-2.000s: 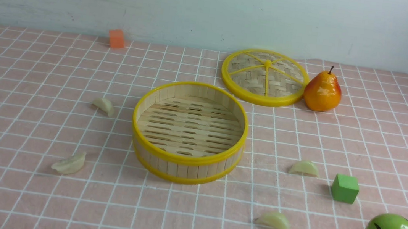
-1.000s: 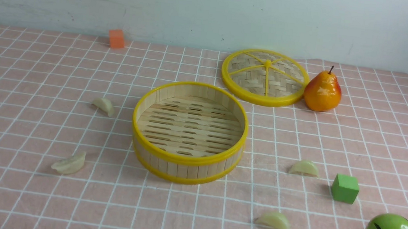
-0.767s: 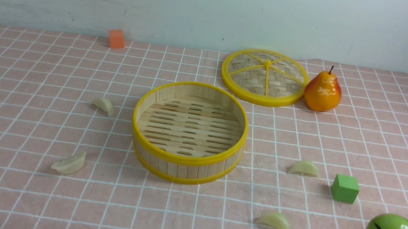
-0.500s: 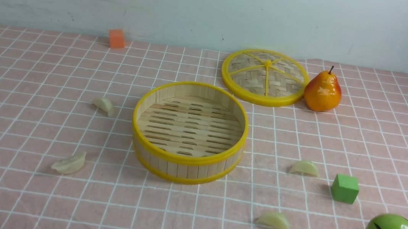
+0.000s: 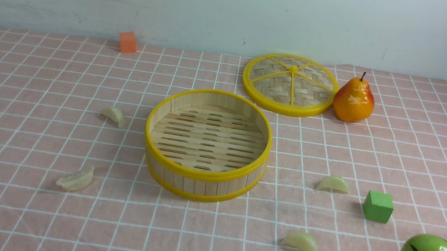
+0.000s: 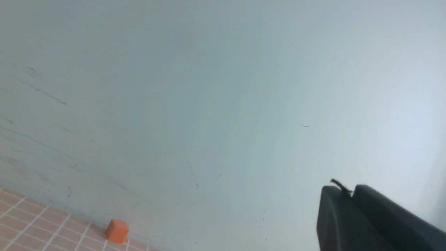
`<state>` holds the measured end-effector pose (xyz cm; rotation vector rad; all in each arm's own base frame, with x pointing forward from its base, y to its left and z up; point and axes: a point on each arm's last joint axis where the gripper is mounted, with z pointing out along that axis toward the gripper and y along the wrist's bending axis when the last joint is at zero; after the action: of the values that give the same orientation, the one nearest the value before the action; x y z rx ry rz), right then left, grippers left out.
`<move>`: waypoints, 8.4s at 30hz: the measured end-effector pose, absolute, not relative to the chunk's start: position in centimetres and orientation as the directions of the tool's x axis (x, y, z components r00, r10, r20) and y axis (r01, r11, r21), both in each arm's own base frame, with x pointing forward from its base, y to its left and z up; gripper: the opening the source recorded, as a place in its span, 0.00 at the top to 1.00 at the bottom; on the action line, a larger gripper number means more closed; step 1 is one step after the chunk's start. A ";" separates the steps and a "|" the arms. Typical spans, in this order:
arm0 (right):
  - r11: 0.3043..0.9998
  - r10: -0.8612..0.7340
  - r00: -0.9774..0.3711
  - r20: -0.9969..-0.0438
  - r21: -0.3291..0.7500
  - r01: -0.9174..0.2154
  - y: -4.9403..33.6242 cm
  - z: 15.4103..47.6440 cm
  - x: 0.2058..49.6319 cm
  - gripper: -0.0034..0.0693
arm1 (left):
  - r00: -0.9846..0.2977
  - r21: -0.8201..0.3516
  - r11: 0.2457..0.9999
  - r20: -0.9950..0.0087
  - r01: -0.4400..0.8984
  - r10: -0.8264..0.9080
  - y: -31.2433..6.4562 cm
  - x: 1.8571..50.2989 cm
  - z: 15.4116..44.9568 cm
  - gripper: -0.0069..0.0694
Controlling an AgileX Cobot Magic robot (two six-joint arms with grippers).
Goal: Put the dumplings into the steamer on the table with the pink tablecloth.
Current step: 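Reach for and grasp a dumpling on the table with the left gripper, then place the dumpling into the bamboo steamer basket with the left gripper, then reach for and grasp a dumpling on the table with the left gripper, then place the dumpling into the bamboo steamer basket with the left gripper, then reach for and grasp a dumpling lying on the table beside the steamer, then place the dumpling in the bamboo steamer basket with the right gripper, then reach for and grasp a dumpling lying on the table beside the steamer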
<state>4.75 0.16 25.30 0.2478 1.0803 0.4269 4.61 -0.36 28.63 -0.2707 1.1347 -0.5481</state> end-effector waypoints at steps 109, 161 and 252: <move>0.936 -0.176 -0.798 -0.576 0.154 -0.318 5.8 25.3 19.3 0.94 | -0.954 0.017 0.986 -0.249 0.166 0.165 -8.9 38.3 27.4 0.14; 0.919 -0.196 -0.875 -0.443 0.229 -0.321 7.2 24.6 22.7 0.75 | -0.826 -0.050 0.957 -0.518 0.287 0.221 -18.2 41.2 22.8 0.27; 0.729 -0.675 -0.730 -0.106 0.056 -0.682 18.1 16.1 33.1 0.41 | -0.434 -0.113 0.990 -0.898 0.082 -0.067 -1.8 9.6 26.9 0.90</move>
<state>33.10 18.06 16.13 -1.1197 2.8475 0.1391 9.64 -1.78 26.94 0.0104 2.0129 -0.1662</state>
